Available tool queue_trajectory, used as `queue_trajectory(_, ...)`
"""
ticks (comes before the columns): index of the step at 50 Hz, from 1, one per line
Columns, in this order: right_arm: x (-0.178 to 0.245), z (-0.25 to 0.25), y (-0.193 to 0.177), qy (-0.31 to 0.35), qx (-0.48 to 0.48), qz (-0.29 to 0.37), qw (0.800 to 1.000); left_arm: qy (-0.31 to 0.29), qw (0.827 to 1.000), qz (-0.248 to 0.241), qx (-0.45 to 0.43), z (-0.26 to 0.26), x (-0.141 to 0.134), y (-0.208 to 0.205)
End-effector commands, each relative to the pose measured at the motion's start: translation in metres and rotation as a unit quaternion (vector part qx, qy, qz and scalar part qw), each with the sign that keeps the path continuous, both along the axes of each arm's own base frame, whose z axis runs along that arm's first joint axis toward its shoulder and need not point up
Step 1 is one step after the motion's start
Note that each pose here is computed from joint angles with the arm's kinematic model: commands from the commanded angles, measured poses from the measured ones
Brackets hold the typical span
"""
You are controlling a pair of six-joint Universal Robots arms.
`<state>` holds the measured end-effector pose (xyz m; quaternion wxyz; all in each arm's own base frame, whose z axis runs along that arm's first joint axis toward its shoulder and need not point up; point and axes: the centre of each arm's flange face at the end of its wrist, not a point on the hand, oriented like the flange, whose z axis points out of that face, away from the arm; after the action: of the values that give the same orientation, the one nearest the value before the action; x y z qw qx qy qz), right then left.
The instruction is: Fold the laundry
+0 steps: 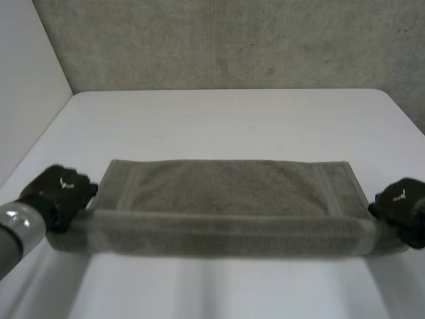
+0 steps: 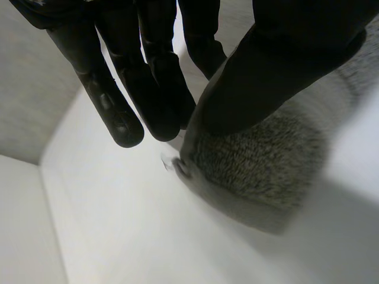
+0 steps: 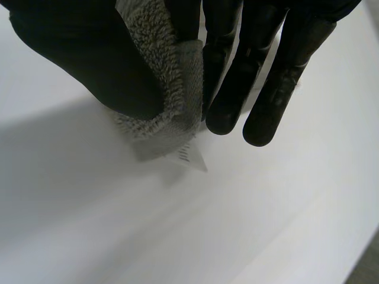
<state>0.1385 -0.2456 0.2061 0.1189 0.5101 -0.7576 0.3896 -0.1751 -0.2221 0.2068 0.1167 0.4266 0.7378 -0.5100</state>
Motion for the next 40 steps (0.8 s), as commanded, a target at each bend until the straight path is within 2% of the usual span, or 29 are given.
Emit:
queue_trajectory(1,0.008,-0.017,-0.047,-0.054,-0.049,-0.045,0.996,0.039,0.998,-0.024,-0.045,-0.015,-0.033,-0.054)
queue_trajectory(10,0.028,-0.038,-0.098,-0.077,-0.11,-0.091,0.987,0.05,0.995,-0.005,-0.089,-0.041,-0.058,-0.128)
queue_trajectory(17,0.05,-0.05,-0.128,-0.093,-0.17,-0.071,0.979,0.047,0.993,0.01,-0.107,-0.056,-0.065,-0.159)
queue_trajectory(29,0.064,-0.056,-0.156,-0.088,-0.227,-0.087,0.966,0.053,0.991,0.001,-0.122,-0.065,-0.078,-0.173)
queue_trajectory(34,0.058,-0.023,-0.158,-0.112,-0.286,-0.13,0.943,0.059,0.989,-0.003,-0.134,-0.051,-0.084,-0.166)
queue_trajectory(40,0.054,0.014,-0.145,-0.163,-0.305,-0.138,0.928,0.082,0.985,0.008,-0.149,-0.021,-0.08,-0.155)
